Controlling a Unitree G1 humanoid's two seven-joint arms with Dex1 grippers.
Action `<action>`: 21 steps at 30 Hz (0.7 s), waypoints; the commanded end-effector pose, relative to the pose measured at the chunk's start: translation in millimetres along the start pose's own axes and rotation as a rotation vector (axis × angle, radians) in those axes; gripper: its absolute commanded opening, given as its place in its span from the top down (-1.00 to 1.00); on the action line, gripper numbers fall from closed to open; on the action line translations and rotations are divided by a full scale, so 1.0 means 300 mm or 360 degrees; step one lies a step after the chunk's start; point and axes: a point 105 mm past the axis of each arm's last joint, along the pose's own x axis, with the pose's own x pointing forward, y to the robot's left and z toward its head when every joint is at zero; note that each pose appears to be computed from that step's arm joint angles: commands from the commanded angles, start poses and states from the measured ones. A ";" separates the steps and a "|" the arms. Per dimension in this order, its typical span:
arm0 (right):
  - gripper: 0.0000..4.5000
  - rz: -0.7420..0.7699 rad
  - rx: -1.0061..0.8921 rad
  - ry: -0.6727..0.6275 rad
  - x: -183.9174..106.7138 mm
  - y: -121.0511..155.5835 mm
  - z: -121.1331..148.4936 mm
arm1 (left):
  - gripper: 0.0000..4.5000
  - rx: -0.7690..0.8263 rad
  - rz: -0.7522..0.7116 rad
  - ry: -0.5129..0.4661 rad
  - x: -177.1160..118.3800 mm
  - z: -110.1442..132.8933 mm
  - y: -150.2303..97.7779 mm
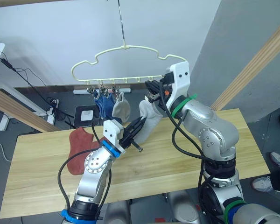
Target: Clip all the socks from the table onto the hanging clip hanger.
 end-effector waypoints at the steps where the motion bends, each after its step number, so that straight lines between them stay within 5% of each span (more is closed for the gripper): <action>1: 1.00 0.0047 -0.0005 -0.0077 -0.012 0.026 0.045 | 0.99 -0.0037 0.0034 -0.0060 0.005 0.031 0.003; 21: 1.00 0.0078 0.0035 -0.0044 -0.015 0.034 0.030 | 0.99 -0.0301 0.0076 -0.0037 0.039 0.044 0.011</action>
